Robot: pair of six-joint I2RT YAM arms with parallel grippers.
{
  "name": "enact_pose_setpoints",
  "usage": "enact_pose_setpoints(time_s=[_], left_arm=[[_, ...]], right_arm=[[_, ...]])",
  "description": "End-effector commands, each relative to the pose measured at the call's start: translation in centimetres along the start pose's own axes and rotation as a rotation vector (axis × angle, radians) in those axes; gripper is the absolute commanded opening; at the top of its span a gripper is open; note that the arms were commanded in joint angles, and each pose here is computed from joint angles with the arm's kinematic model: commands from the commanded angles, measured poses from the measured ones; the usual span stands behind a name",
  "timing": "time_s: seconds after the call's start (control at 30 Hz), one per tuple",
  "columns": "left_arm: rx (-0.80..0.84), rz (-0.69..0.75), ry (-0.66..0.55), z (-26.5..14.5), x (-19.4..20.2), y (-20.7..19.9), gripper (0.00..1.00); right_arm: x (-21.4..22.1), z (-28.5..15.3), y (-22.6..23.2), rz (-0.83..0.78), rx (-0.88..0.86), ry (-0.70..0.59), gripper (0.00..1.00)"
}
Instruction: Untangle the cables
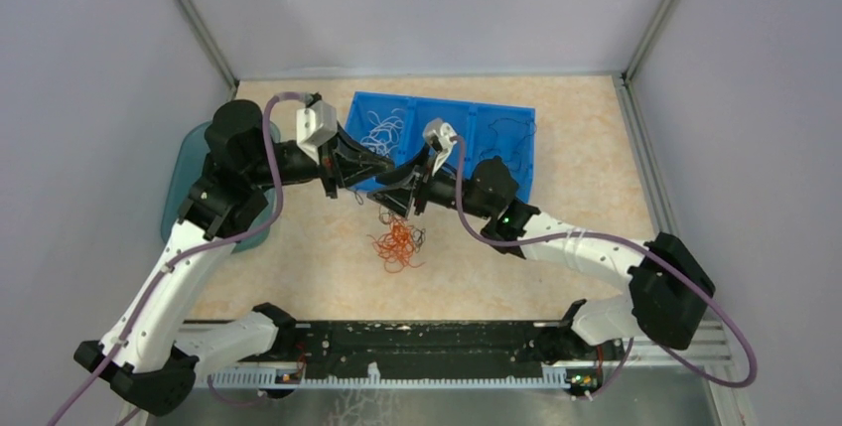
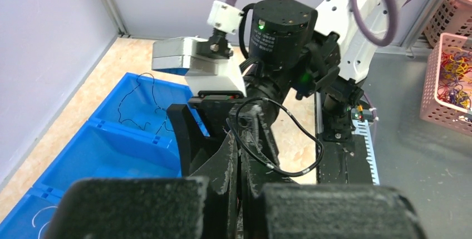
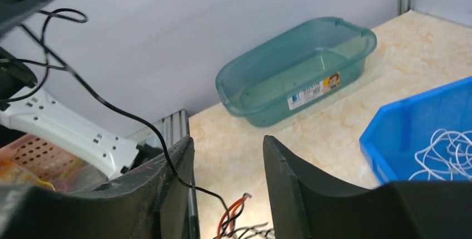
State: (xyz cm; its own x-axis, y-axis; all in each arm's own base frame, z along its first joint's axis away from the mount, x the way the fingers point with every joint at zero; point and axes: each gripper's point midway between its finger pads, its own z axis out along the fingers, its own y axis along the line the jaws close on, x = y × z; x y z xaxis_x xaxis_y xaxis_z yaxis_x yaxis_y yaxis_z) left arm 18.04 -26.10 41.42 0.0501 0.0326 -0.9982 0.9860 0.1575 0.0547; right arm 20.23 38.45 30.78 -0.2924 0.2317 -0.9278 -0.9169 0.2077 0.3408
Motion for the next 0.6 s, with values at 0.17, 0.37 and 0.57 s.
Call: enact_pose_setpoints(time_s=[0.17, 0.37, 0.57], left_arm=[[0.057, 0.065, -0.082, -0.4, -5.1, -1.4, 0.01], [0.05, 0.162, -0.158, -1.2, -9.5, -1.9, 0.01], [0.019, 0.267, -0.239, -2.0, -13.9, -2.0, 0.01]], right_arm=[[-0.3, 1.6, 0.0, 0.054, -0.044, -0.14, 0.36], [3.9, 0.2, -2.1, 0.087, 0.034, -0.092, 0.34], [7.0, -0.9, -3.7, 0.118, 0.095, -0.052, 0.34]])
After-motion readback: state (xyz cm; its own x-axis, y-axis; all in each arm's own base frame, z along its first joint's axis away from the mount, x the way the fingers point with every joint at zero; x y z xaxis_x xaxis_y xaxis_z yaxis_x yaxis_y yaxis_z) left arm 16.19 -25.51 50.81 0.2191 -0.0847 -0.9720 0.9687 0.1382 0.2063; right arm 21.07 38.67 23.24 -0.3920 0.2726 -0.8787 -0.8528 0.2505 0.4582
